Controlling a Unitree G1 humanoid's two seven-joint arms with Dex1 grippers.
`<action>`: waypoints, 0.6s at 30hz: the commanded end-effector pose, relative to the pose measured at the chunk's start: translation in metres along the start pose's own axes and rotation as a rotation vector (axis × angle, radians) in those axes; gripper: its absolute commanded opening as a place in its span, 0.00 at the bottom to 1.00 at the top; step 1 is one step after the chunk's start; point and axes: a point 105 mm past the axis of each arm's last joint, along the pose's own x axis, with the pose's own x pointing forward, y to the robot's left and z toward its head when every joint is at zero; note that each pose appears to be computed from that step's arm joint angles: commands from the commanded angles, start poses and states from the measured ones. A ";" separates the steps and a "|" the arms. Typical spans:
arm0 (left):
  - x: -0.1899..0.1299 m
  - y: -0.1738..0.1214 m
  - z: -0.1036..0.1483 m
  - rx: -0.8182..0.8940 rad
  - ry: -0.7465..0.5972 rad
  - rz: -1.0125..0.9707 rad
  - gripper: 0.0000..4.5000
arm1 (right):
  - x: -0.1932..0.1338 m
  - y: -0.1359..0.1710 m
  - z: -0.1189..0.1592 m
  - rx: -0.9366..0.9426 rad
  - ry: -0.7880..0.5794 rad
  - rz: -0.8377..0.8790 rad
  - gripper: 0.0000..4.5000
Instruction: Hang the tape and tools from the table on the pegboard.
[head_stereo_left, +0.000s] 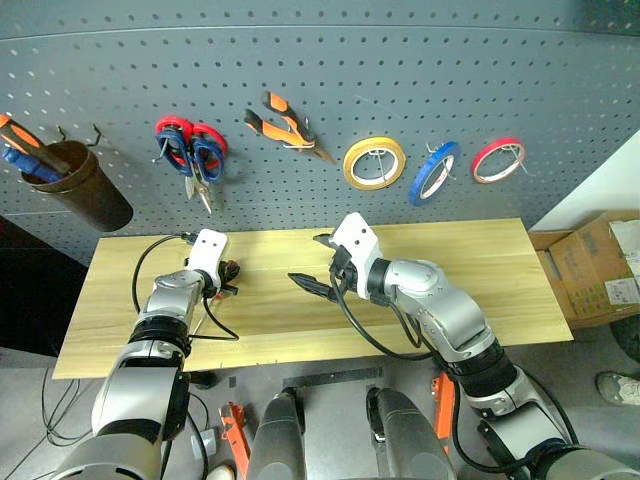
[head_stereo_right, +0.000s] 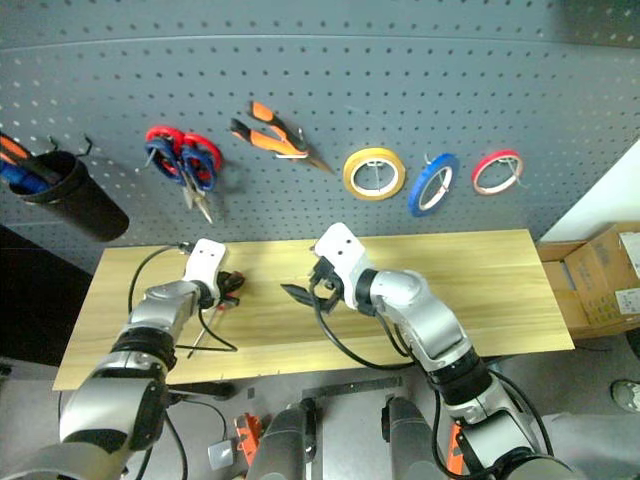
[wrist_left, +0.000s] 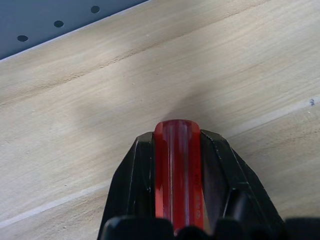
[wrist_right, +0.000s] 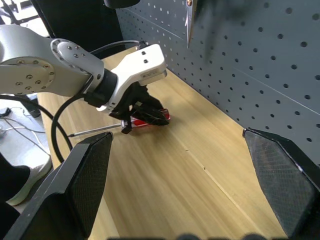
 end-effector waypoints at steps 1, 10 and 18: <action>-0.003 -0.001 -0.012 -0.001 0.025 -0.002 0.19 | -0.001 -0.004 0.018 -0.038 -0.065 0.002 1.00; -0.068 -0.020 0.052 0.018 -0.241 0.017 0.19 | -0.031 0.005 0.045 0.067 -0.239 0.048 1.00; -0.169 0.017 0.166 -0.003 -0.631 0.343 0.19 | -0.053 0.016 0.093 0.301 -0.502 0.183 1.00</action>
